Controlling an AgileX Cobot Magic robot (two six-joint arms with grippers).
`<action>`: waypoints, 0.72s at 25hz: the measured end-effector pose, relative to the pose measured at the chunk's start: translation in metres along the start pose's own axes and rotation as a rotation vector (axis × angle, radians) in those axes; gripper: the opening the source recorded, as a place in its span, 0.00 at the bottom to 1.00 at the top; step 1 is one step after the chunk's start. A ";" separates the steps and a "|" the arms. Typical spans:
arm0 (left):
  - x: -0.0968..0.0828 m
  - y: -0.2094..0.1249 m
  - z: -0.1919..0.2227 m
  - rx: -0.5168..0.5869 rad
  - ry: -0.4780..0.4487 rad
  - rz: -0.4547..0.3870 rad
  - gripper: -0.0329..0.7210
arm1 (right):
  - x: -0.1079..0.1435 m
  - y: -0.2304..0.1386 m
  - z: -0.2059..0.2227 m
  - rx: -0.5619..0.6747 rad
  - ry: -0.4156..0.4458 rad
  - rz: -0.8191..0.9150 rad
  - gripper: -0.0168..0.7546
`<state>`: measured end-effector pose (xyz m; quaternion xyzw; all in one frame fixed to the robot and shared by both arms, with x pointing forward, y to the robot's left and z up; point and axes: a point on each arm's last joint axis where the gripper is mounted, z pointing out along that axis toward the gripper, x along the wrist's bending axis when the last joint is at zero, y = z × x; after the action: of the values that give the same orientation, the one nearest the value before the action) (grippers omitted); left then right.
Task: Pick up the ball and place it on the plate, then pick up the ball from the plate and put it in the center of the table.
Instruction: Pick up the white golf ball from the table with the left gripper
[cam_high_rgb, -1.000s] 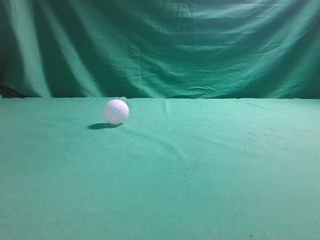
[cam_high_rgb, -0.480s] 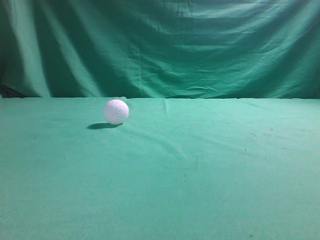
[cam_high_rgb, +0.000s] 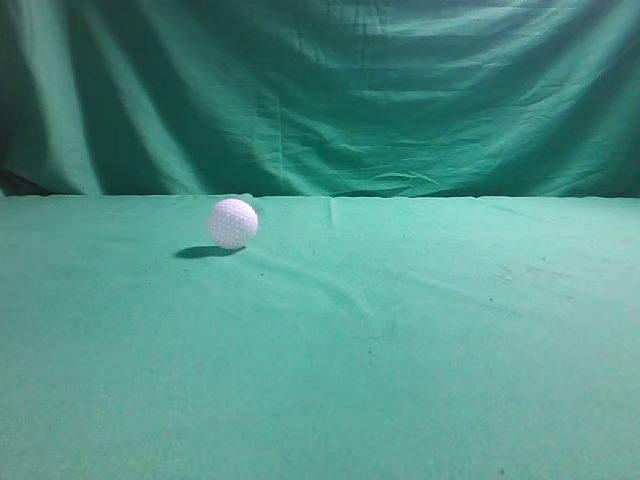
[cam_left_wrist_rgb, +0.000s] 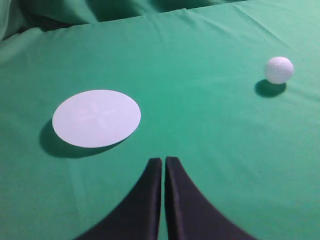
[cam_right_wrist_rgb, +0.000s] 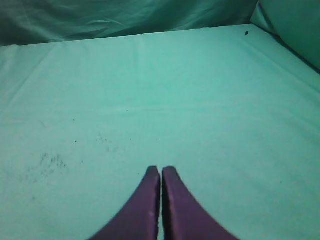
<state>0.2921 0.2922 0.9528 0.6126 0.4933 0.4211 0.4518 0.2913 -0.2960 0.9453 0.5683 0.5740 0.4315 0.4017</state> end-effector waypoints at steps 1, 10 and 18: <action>0.000 0.003 0.000 -0.033 0.003 -0.014 0.04 | 0.000 0.000 0.000 0.000 0.000 0.000 0.02; 0.006 0.029 -0.005 -0.328 0.043 -0.176 0.04 | 0.000 0.000 0.000 0.000 0.000 0.000 0.02; 0.003 0.053 -0.016 -0.294 -0.027 -0.318 0.04 | 0.000 0.000 0.000 0.000 0.000 0.000 0.02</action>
<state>0.2890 0.2923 1.0086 0.4601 0.5110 0.4036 0.6035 0.2913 -0.2960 0.9453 0.5683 0.5740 0.4315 0.4017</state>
